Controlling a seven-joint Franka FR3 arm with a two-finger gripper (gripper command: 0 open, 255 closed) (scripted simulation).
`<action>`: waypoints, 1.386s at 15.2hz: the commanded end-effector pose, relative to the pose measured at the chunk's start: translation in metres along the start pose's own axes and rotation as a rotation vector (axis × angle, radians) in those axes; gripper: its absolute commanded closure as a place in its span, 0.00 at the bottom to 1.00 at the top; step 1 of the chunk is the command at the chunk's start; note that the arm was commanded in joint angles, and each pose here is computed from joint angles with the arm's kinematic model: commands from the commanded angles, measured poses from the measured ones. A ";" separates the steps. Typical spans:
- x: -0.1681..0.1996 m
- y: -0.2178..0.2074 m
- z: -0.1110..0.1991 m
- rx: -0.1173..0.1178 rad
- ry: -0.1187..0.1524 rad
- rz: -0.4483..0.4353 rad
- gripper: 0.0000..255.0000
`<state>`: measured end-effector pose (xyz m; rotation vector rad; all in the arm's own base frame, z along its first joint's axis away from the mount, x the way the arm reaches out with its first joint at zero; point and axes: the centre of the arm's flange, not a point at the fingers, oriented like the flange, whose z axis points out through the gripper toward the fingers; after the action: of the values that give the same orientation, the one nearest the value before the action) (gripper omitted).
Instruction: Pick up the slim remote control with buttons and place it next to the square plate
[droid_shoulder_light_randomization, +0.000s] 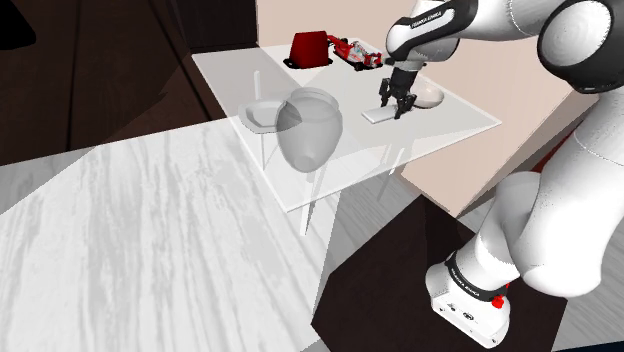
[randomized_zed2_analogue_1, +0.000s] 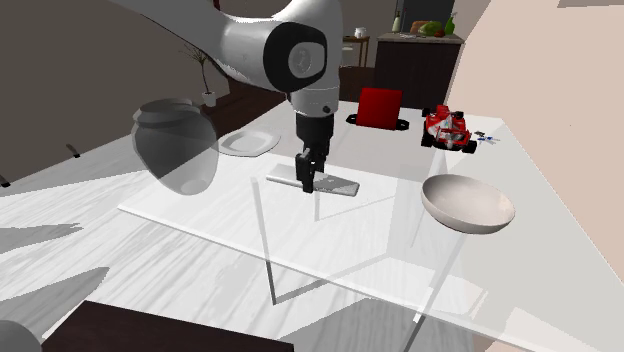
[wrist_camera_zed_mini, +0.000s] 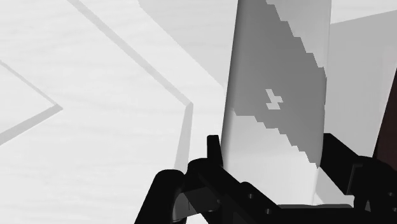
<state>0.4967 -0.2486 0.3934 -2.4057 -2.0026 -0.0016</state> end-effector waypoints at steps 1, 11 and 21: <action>0.026 0.010 -0.001 0.000 0.000 0.001 1.00; 0.150 0.055 -0.001 0.000 0.000 0.001 1.00; 0.186 0.069 0.036 0.000 0.000 0.001 1.00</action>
<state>0.5992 -0.0816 0.3656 -2.4158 -1.9979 -0.0051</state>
